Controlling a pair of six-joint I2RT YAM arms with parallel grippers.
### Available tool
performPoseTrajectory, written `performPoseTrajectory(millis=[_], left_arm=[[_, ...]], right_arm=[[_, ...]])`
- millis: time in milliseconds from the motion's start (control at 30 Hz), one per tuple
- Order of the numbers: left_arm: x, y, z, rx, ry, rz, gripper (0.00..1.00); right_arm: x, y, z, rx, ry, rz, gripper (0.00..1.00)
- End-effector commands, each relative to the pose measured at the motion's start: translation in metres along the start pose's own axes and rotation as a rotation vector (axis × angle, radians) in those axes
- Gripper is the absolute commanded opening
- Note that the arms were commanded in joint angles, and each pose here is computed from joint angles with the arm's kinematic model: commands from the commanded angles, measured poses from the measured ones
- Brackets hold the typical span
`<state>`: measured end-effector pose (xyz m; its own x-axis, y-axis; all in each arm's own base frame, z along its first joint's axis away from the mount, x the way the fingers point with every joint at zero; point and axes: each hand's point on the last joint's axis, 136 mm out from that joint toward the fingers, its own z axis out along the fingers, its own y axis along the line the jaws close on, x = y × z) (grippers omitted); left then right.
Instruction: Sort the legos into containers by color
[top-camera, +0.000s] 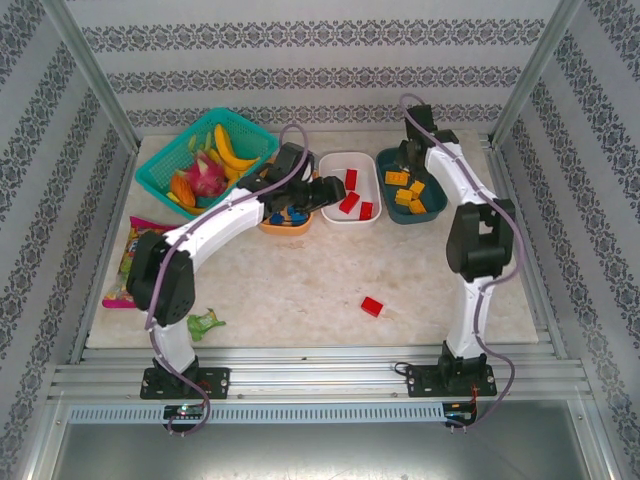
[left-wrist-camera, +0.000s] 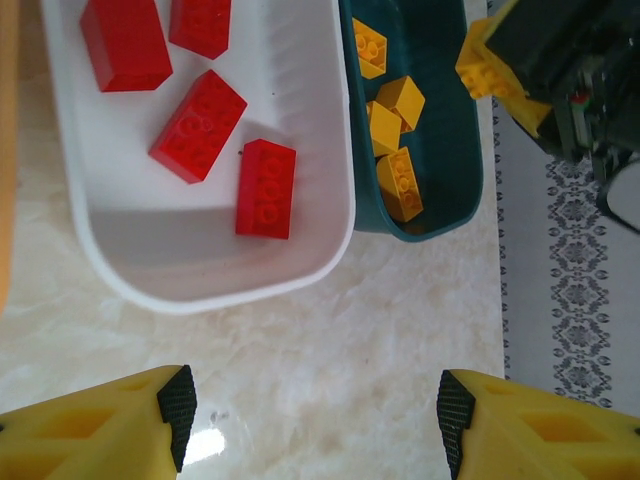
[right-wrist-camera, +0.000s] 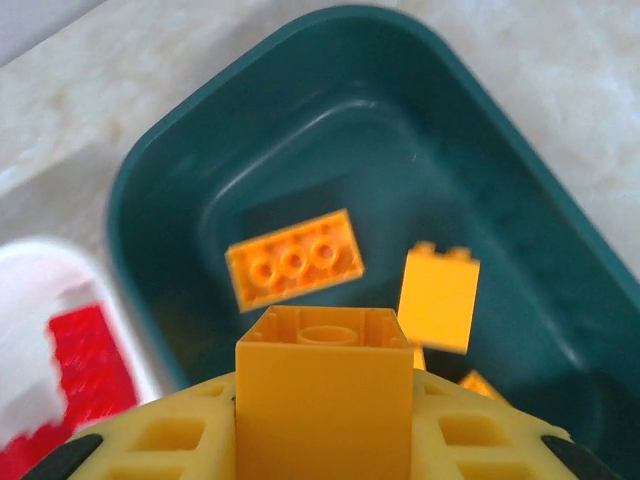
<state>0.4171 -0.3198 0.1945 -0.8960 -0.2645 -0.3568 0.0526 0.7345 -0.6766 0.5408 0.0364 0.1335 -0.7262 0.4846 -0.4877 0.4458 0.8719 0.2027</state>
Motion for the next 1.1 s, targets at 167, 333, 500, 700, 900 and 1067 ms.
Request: performPoseTrajectory(millis=[167,333,500,700,900,1067], left_arm=[[-0.019,-0.036,0.03,0.094,0.003,0.096,0.67],[-0.028,-0.042,0.038,0.096,0.003,0.092,0.67],[-0.027,-0.039,0.038,0.075,0.006,0.101,0.67],[-0.018,-0.027,0.039,0.043,0.016,0.088,0.67],[-0.01,-0.023,0.032,0.018,0.025,0.095,0.67],[-0.002,-0.019,0.025,-0.002,0.034,0.106,0.68]], right_arm=[[-0.028,-0.001,0.048,-0.012,0.057,0.022,0.3],[-0.032,0.0,0.074,0.009,0.07,0.033,0.3],[-0.036,-0.012,0.088,0.075,0.035,0.053,0.31],[-0.036,-0.02,0.103,0.119,0.016,0.05,0.33],[-0.031,-0.02,0.112,0.115,0.032,0.057,0.42],[-0.033,-0.012,0.097,0.093,0.031,0.045,0.56]])
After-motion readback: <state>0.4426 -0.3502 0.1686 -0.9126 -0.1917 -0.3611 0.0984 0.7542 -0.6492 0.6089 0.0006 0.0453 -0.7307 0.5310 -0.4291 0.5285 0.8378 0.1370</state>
